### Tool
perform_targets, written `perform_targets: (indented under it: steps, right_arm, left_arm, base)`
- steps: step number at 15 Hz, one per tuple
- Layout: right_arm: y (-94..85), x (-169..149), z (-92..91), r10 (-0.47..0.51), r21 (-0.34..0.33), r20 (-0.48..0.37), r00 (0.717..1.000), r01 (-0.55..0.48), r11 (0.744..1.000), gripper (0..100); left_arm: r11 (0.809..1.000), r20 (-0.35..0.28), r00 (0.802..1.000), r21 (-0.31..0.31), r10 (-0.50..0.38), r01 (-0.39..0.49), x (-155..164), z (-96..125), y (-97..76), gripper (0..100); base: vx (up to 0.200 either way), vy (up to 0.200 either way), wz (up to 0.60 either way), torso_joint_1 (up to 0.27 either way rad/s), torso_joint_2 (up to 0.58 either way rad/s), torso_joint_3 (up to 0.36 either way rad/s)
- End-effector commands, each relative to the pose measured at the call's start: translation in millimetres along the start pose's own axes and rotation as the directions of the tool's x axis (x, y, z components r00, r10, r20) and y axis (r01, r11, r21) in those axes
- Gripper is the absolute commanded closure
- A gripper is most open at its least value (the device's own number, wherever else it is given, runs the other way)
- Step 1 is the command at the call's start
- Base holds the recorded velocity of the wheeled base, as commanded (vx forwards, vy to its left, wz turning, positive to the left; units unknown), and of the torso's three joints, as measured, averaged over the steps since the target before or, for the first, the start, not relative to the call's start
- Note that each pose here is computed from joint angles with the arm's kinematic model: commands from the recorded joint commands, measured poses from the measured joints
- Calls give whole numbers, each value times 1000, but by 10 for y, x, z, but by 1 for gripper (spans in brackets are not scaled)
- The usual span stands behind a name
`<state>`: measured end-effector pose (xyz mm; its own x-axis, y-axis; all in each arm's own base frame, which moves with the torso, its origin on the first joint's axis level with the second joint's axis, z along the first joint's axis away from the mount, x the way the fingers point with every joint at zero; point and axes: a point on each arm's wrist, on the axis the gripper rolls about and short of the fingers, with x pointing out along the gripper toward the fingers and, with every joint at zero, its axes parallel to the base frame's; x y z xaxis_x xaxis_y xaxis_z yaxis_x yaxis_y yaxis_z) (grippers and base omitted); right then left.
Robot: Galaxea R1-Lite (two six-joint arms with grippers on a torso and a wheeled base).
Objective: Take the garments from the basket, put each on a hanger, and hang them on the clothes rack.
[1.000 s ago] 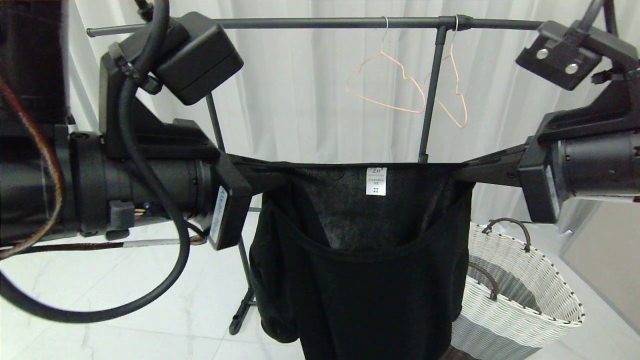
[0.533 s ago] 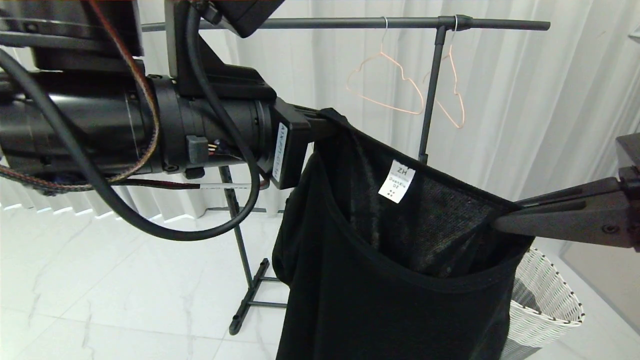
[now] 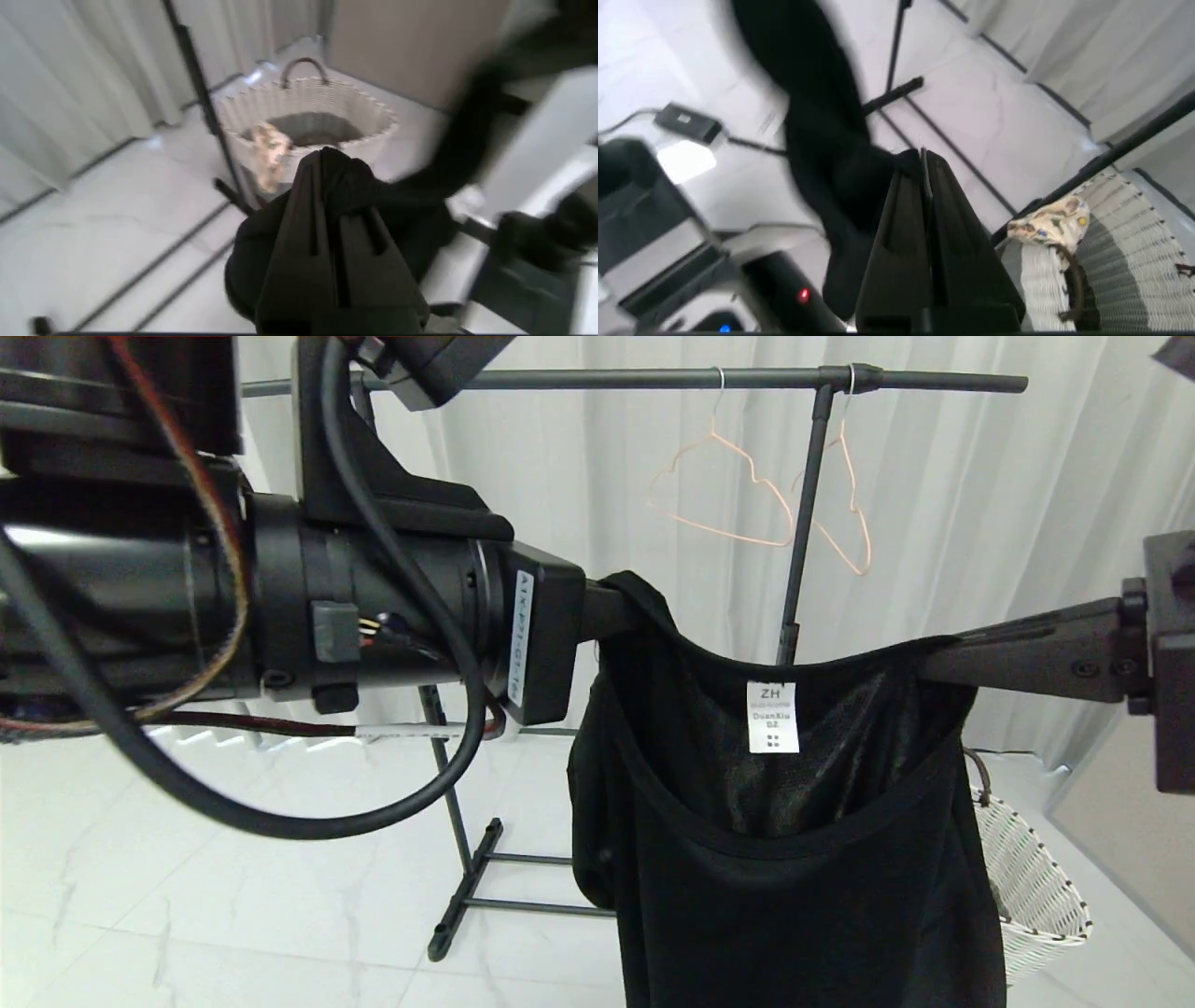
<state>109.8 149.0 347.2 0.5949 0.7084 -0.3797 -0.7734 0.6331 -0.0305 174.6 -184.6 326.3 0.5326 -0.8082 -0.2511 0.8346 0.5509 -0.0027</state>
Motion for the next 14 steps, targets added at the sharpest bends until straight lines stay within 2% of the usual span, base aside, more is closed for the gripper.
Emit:
perform_targets:
  steps: [1,4,8,11,13,14]
  right_arm:
    - [-60,202,57,-33,12,-11,999,33,999,100]
    - [-72,428,327,-35,18,35,999,34,999,100]
    - [-82,489,370,-37,19,36,999,37,999,100]
    - [-94,309,353,-45,21,31,999,44,999,100]
    - [-96,132,316,-44,19,10,999,44,999,100]
    - [-91,31,279,-39,17,-12,999,40,999,100]
  left_arm:
    - [999,18,999,-27,-37,38,-203,43,-155,100]
    - [994,-32,995,-55,-96,94,-414,-108,-486,100]
    - [997,-58,996,-46,-66,64,-394,-179,-539,100]
    - [999,-79,997,-40,9,-12,-289,-193,-424,100]
    - [994,-89,990,49,106,-102,-221,-201,-189,100]
    - [984,-91,984,106,156,-146,-182,-186,-50,100]
  base:
    - [0,0,0,0,0,0]
    - [0,0,0,0,0,0]
    - [0,0,0,0,0,0]
    - [0,0,0,0,0,0]
    - [0,0,0,0,0,0]
    - [0,0,0,0,0,0]
